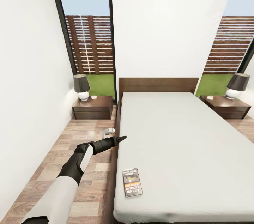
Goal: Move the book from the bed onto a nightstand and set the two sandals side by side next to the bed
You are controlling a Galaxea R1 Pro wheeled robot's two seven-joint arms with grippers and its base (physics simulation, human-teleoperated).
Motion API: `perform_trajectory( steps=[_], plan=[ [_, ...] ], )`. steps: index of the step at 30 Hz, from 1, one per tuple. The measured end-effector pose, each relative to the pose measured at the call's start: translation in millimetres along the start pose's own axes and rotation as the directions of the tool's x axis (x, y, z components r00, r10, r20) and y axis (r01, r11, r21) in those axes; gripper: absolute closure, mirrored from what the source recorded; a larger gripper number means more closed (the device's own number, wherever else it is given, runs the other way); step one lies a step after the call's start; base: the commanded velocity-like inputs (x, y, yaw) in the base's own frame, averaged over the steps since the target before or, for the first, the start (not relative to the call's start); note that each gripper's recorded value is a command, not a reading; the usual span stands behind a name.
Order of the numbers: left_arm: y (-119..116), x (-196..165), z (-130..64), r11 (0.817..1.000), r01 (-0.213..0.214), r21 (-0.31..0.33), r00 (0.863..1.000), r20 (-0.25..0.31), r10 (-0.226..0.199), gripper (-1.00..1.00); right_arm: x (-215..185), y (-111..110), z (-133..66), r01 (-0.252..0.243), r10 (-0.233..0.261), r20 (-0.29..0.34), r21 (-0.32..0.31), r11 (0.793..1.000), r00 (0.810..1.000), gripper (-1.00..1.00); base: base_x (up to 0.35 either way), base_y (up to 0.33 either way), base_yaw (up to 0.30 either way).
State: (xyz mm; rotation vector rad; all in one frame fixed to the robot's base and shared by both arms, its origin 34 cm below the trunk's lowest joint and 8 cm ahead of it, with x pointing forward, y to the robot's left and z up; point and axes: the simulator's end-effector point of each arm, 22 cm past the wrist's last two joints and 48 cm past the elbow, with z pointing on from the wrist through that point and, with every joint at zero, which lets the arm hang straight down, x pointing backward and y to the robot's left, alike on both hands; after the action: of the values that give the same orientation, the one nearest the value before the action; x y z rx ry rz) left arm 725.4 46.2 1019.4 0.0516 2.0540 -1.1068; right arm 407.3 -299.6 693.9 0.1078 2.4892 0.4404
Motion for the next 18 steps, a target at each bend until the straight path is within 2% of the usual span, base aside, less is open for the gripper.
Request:
perform_trajectory(
  steps=[18],
  plan=[
    [12.8, 10.9, 5.0, 1.000, 0.021, -0.009, 1.000, -0.017, -0.021, -1.00, 11.8, -2.6, 1.3, -0.008, 0.008, -0.027, 0.005, 1.000, 1.000, -1.00, 0.000, 0.000, 0.000]
  ],
)
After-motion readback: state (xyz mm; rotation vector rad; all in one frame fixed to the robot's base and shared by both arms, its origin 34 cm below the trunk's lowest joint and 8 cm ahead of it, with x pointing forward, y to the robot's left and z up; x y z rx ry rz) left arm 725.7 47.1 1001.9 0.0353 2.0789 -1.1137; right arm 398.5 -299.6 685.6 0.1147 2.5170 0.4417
